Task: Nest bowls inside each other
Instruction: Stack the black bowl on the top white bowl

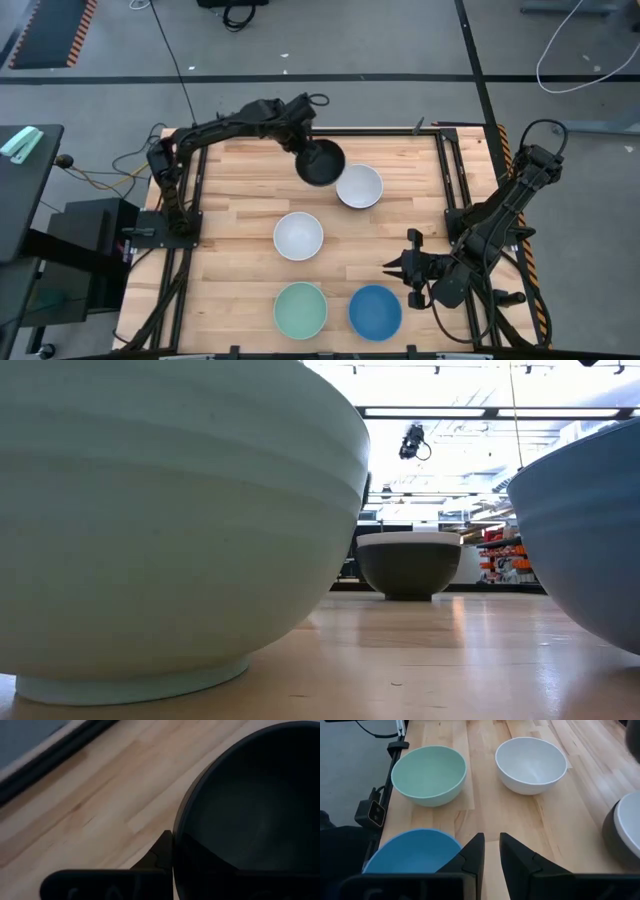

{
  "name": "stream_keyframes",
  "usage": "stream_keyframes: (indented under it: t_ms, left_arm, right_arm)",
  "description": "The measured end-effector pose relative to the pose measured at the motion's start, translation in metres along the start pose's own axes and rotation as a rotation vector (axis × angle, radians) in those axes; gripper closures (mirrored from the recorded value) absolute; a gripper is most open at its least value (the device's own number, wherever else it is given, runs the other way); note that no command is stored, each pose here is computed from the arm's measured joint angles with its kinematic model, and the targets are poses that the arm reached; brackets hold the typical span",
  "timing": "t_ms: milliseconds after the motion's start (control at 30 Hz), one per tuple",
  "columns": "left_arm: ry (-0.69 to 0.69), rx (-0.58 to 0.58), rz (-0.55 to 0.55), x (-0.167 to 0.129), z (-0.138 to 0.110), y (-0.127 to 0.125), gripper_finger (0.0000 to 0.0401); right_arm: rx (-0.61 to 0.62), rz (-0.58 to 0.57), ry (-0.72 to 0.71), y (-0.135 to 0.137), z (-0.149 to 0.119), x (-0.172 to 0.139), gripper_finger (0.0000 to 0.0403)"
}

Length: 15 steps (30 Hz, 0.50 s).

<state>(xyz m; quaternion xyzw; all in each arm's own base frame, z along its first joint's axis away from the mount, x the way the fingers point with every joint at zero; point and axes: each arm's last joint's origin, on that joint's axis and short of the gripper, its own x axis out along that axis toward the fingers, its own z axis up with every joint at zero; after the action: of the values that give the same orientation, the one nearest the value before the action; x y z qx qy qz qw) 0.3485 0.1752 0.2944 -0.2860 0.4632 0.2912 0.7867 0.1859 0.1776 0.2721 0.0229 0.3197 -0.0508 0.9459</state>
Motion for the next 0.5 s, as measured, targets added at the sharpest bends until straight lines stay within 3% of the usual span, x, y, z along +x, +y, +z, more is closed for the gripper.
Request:
stream_keyframes:
  t_ms: [200, 500]
  left_arm:
    - [-0.085, 0.073, -0.090, -0.010, 0.000, -0.035, 0.0389]
    - [-0.070, 0.095, -0.106, -0.001, -0.005, -0.048, 0.0389]
  right_arm:
    - [0.000, -0.009, -0.008, 0.000, 0.000, 0.000, 0.0336]
    - [-0.003, -0.009, -0.010, 0.000, 0.001, 0.000, 0.0343]
